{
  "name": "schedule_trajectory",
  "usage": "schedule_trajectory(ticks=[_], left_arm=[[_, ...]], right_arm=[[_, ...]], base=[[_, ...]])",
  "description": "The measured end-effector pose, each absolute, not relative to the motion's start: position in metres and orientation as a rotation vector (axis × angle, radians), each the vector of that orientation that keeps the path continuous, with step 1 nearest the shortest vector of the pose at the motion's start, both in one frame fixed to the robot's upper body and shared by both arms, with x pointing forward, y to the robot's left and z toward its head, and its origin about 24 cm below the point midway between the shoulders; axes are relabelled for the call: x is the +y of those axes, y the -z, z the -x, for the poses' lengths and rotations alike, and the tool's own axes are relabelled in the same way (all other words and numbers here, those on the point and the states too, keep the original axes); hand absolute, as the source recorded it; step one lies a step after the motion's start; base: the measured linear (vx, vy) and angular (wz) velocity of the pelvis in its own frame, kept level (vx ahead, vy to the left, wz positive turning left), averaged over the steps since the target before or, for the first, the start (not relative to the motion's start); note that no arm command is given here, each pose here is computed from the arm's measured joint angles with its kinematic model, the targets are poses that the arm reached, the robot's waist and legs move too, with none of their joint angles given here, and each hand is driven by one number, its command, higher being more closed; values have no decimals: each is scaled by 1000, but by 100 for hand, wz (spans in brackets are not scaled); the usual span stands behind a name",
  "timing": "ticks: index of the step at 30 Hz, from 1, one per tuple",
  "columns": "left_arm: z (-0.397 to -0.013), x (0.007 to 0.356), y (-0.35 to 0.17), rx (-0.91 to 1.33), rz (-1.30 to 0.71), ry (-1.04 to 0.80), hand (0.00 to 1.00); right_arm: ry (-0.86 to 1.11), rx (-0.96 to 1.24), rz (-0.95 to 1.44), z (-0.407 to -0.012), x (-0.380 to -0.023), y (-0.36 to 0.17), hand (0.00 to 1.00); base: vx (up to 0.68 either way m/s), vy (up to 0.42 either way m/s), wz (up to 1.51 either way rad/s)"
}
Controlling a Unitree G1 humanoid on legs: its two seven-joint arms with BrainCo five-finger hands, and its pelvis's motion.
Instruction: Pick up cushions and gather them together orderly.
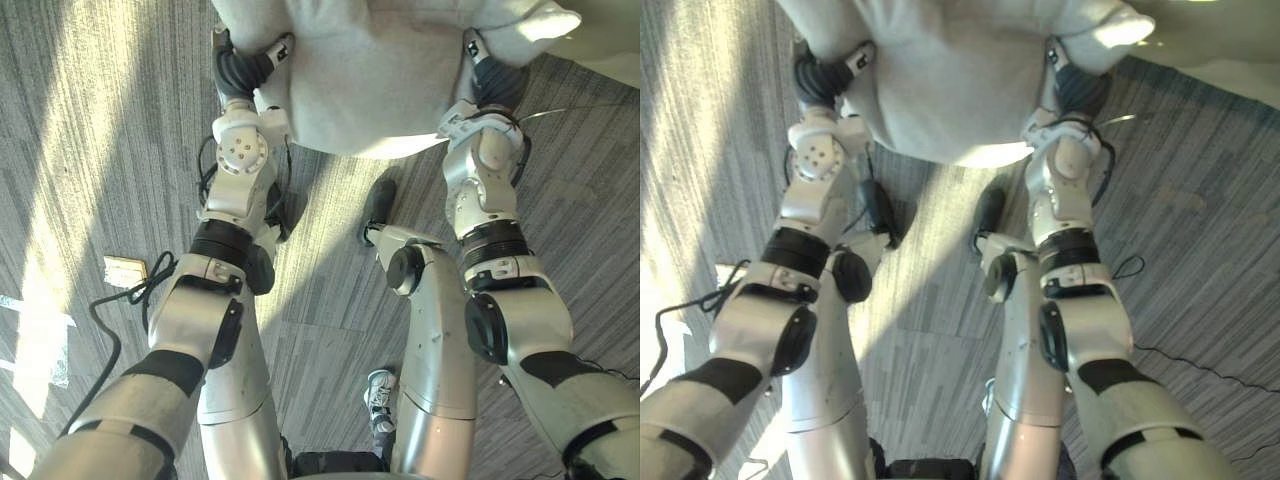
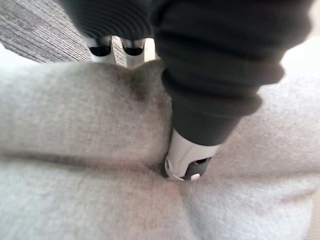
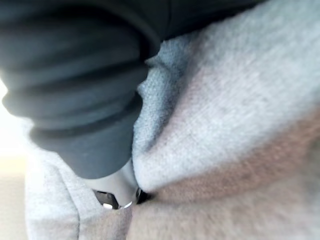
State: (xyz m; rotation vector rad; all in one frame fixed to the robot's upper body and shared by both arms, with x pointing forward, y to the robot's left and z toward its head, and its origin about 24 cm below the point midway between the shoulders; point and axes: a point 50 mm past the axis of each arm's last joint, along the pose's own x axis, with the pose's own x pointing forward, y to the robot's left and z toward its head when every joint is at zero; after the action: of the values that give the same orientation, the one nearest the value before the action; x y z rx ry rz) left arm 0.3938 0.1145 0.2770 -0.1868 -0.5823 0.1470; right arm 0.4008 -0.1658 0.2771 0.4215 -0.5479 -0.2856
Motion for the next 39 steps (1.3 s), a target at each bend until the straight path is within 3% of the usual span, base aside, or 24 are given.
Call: schedule_trajectory(ticks=[7, 13, 24, 29, 39], left_arm=[[-373, 112, -238, -567, 264, -143, 100], [-340, 98, -204, -592, 310, -85, 100], [-272, 116, -94, -323, 407, -198, 100], [-246, 120, -55, -175, 368, -203, 100], [-237, 127, -31, -56, 252, -157, 100]], right_arm=[[270, -469, -500, -382, -154, -217, 100], [288, -541, -533, -337, -160, -183, 100], [210, -426, -343, -258, -144, -108, 100], [199, -280, -236, -252, -148, -72, 100], [150, -81, -102, -254, -158, -31, 100]], base=[[-41, -5, -8], [-20, -23, 1], [159, 19, 0], [130, 57, -11], [134, 56, -17]])
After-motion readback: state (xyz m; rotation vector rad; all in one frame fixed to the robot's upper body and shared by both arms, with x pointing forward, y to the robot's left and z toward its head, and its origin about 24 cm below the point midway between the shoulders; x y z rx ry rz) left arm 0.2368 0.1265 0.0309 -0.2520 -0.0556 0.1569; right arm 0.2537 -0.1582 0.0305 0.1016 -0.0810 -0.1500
